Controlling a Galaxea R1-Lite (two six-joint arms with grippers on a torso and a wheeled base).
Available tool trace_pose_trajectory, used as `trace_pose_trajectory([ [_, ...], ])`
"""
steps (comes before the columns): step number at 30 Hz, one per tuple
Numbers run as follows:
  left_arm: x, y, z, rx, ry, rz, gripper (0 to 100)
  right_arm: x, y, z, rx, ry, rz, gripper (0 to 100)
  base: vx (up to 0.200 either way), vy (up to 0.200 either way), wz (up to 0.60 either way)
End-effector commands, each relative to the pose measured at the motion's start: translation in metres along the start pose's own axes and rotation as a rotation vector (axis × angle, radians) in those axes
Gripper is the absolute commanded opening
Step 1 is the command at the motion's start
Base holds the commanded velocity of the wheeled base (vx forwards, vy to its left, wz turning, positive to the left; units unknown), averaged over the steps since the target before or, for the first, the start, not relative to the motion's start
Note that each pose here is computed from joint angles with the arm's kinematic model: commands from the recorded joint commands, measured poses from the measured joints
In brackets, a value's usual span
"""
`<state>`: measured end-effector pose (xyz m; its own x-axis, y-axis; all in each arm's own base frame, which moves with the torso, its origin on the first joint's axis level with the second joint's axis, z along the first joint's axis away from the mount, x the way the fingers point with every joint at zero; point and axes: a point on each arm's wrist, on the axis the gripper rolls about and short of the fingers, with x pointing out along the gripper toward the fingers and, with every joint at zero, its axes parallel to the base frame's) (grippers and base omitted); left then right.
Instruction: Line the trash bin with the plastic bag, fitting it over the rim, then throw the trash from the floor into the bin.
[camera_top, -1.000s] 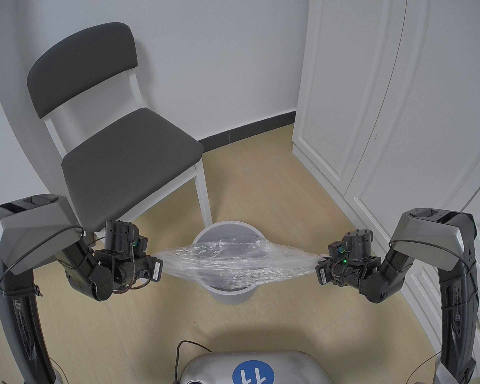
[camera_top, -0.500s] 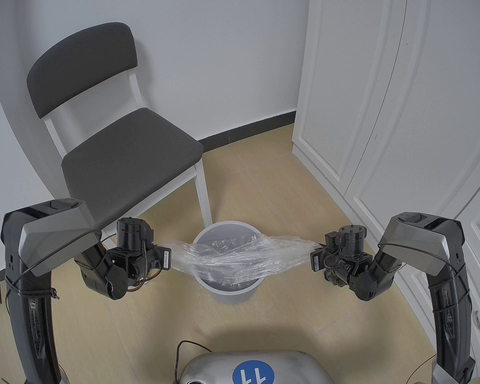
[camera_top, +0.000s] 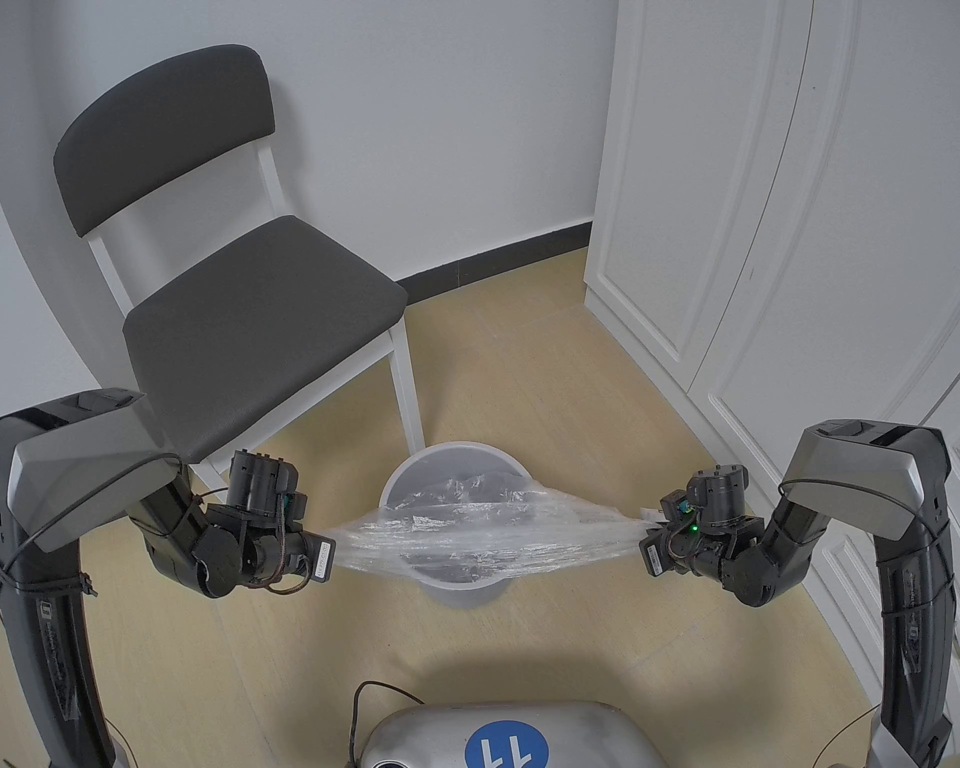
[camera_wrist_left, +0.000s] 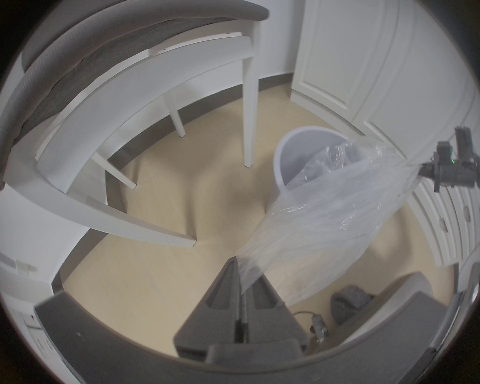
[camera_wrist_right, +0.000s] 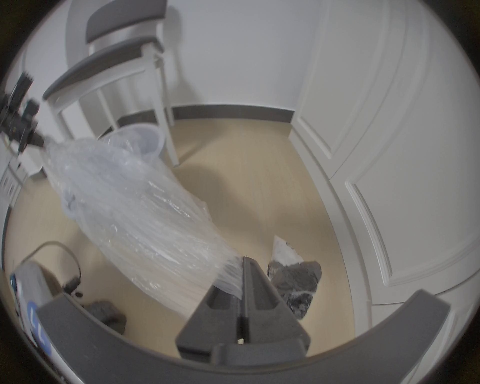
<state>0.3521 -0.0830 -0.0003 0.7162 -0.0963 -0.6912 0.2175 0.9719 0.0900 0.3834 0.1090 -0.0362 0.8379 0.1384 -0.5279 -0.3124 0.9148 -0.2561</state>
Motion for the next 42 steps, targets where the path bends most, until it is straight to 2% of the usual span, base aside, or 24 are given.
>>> trace_pose_trajectory([
  [1,-0.018,0.004,0.004,0.033,-0.003,-0.015,0,-0.017,-0.007,0.002,-0.031,0.016,0.020,0,0.000,0.000,0.00],
  [8,-0.023,0.010,0.007,0.025,-0.018,-0.004,0,-0.026,-0.012,0.010,-0.027,-0.002,0.013,0,0.000,0.000,0.00],
  [12,-0.023,0.007,0.002,0.036,0.001,-0.011,0,-0.032,-0.010,0.007,-0.037,0.041,0.027,0,0.000,0.000,0.00],
  [15,-0.019,-0.001,-0.007,0.088,0.041,-0.046,0,-0.030,-0.007,-0.005,-0.106,0.104,0.051,0,0.000,0.000,0.00],
  [20,-0.019,-0.002,-0.014,0.114,0.080,-0.054,0,-0.025,-0.002,-0.018,-0.134,0.148,0.068,0,0.000,0.000,0.00],
  [27,-0.027,0.000,-0.012,0.113,0.083,-0.054,0,-0.036,-0.005,-0.014,-0.146,0.146,0.084,0,0.000,0.000,0.00],
  [33,-0.035,0.001,-0.012,0.143,0.122,-0.087,0,-0.043,-0.003,-0.012,-0.156,0.172,0.117,0,0.000,0.000,0.00],
  [38,-0.014,-0.002,-0.021,0.147,0.153,-0.088,0,-0.029,0.006,-0.019,-0.167,0.190,0.124,0,0.000,0.000,0.00],
  [42,-0.003,-0.003,-0.024,0.145,0.101,-0.081,0,-0.021,0.015,-0.022,-0.159,0.189,0.136,0,0.000,0.000,0.00],
])
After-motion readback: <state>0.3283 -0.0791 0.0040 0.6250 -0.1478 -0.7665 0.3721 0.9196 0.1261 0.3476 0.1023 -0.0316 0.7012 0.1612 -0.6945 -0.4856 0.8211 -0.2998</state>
